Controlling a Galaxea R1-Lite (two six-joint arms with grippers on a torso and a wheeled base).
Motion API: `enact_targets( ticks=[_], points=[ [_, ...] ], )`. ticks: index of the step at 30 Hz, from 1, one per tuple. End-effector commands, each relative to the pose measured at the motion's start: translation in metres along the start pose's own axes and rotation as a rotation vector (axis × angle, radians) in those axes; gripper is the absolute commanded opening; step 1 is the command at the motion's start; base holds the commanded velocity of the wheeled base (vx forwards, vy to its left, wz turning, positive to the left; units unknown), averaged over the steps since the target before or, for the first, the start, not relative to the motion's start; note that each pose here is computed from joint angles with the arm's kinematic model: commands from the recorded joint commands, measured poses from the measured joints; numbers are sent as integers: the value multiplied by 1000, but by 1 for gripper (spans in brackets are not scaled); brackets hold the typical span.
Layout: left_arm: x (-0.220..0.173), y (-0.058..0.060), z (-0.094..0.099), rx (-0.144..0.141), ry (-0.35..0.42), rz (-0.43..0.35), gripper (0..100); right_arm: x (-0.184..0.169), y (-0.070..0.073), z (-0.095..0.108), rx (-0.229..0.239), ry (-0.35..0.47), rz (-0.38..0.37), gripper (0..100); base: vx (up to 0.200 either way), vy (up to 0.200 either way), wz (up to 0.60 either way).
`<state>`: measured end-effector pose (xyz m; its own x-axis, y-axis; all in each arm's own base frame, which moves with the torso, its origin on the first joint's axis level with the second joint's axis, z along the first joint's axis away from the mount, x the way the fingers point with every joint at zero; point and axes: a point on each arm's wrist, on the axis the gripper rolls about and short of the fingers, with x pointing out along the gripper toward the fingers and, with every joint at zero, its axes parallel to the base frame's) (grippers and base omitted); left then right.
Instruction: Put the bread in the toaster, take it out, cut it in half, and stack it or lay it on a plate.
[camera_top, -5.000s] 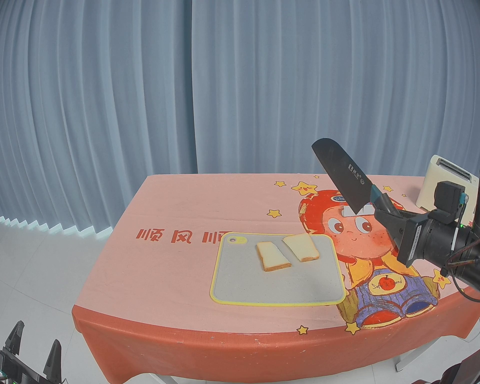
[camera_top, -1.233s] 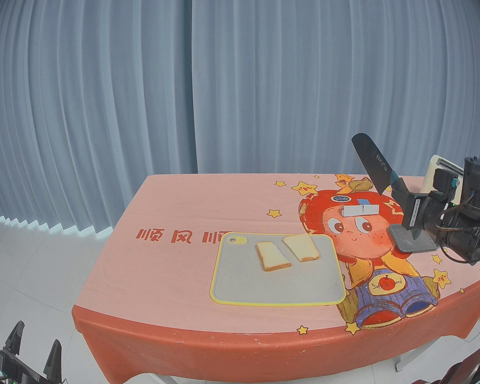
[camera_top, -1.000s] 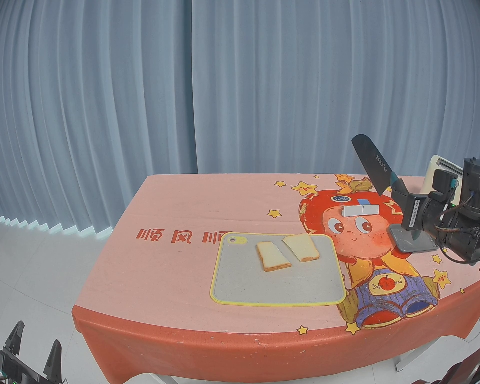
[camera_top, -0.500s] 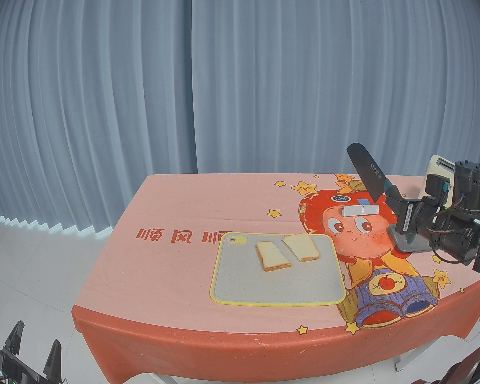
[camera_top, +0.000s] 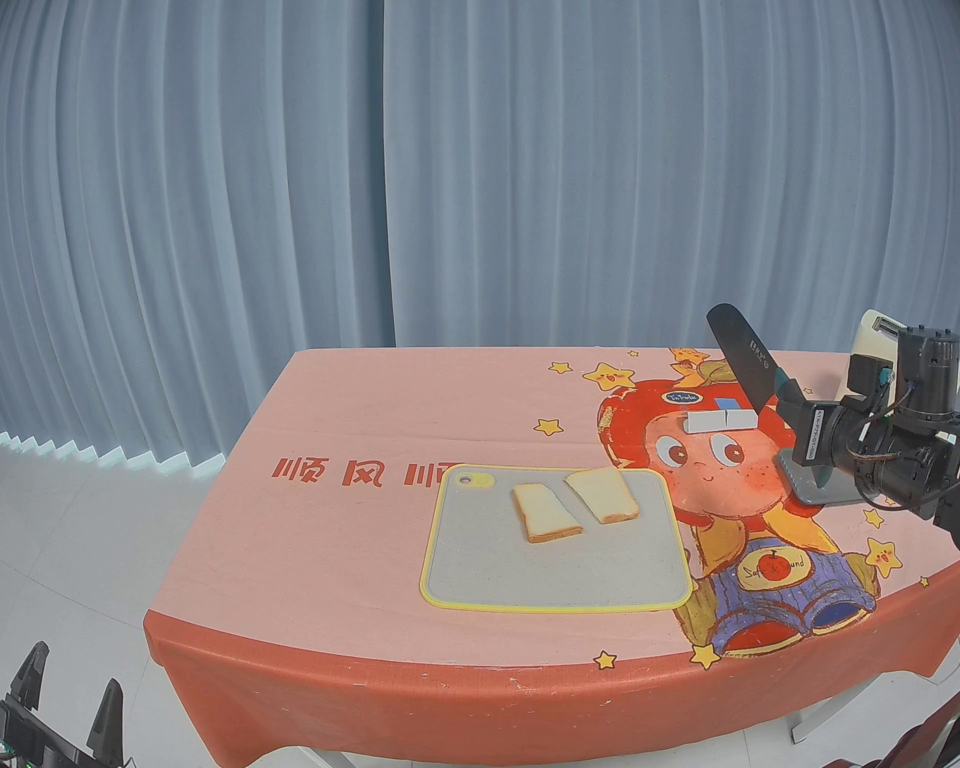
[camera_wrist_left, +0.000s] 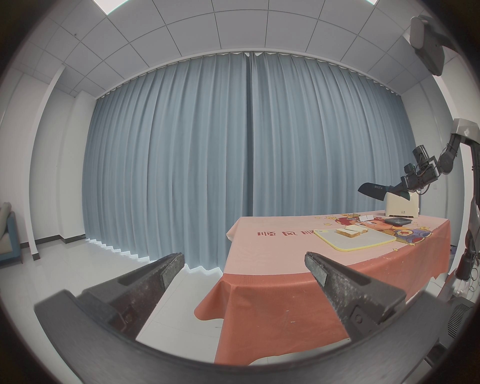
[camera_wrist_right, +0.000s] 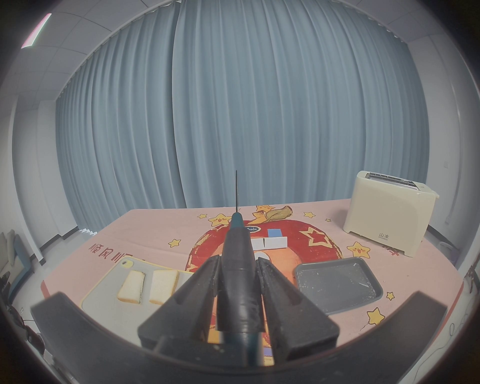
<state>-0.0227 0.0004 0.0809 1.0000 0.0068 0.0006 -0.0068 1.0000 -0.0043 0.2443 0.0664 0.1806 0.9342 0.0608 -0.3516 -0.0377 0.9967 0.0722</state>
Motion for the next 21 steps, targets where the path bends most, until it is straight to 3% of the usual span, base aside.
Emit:
enact_targets(
  ticks=[1,13,21],
  points=[
    [1,0,-5,0,19,1,100,5,-3,-2,2,14,-13,0,0,0,0],
    [1,0,-5,0,19,1,100,17,-4,-6,5,10,-22,0,0,0,0],
    [1,0,-5,0,19,1,100,24,-13,-6,4,-1,-54,0,0,0,0]
  ],
)
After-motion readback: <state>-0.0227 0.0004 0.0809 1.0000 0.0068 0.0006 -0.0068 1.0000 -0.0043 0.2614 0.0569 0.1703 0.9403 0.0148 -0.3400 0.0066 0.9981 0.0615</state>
